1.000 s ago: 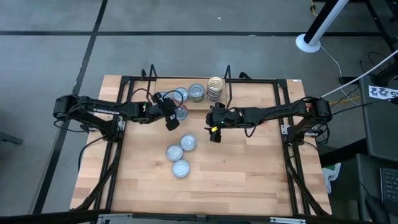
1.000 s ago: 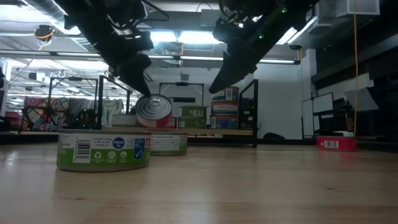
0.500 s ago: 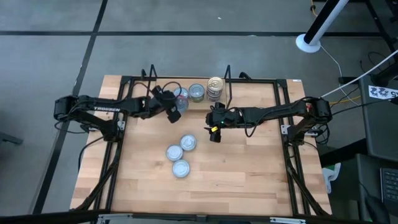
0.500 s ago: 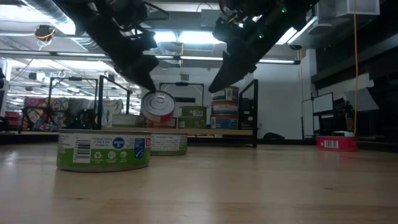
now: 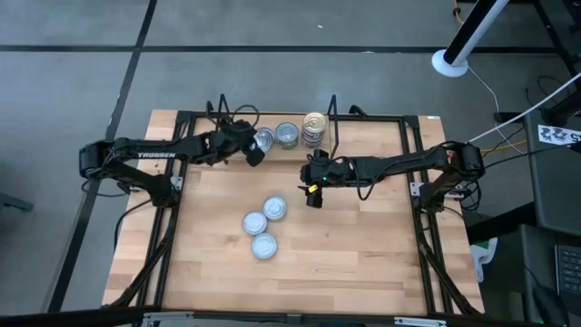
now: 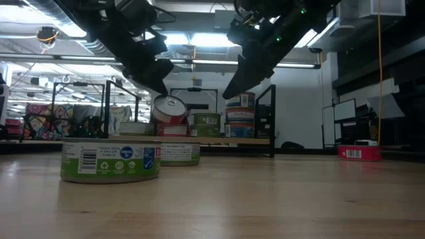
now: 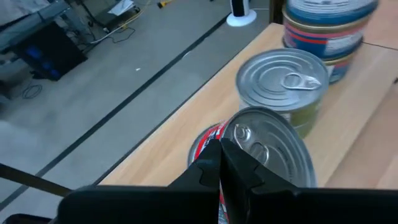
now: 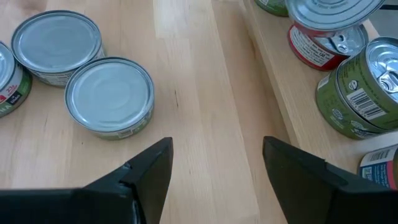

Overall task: Stack canned seafood by type on shelf
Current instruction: Stack the red tuna can on top of the red tuna can on the shelf, then stack the green-white tuna can on top of the green-white tuna can on the shelf

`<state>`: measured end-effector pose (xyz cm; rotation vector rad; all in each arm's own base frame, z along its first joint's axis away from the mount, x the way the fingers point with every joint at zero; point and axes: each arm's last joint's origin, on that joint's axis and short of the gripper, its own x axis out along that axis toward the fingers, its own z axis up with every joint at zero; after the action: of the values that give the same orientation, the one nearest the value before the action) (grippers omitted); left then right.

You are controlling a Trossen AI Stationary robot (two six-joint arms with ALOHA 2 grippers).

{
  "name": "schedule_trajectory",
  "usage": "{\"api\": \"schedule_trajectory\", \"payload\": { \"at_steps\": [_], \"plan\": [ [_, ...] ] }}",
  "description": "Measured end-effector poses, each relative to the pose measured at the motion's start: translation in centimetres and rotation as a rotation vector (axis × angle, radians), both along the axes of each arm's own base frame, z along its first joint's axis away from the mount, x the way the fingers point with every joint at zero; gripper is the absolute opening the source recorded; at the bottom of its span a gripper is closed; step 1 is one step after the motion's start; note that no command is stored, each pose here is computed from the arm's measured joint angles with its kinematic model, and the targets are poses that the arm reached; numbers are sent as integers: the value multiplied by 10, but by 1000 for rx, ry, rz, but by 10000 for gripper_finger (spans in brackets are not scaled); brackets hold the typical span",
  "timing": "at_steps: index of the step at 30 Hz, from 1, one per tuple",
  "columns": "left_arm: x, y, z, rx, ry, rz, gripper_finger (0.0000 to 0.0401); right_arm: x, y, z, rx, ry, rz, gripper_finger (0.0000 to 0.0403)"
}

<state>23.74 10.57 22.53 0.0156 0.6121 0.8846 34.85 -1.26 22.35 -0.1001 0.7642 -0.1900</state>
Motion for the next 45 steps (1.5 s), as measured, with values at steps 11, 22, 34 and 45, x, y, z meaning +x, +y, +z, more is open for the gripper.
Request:
{"api": "schedule_trajectory", "payload": {
  "at_steps": [11,22,34,45],
  "plan": [
    [-10,21,0,-45,-38,64,0,0,0,0,1,-2,2,250],
    [-11,26,-2,-79,-59,74,0,0,0,0,2,-2,2,250],
    [0,32,-25,-112,6,67,0,0,0,0,2,-2,2,250],
    [1,32,-21,-97,-21,65,26,0,0,0,2,-1,2,250]
  ]
}}
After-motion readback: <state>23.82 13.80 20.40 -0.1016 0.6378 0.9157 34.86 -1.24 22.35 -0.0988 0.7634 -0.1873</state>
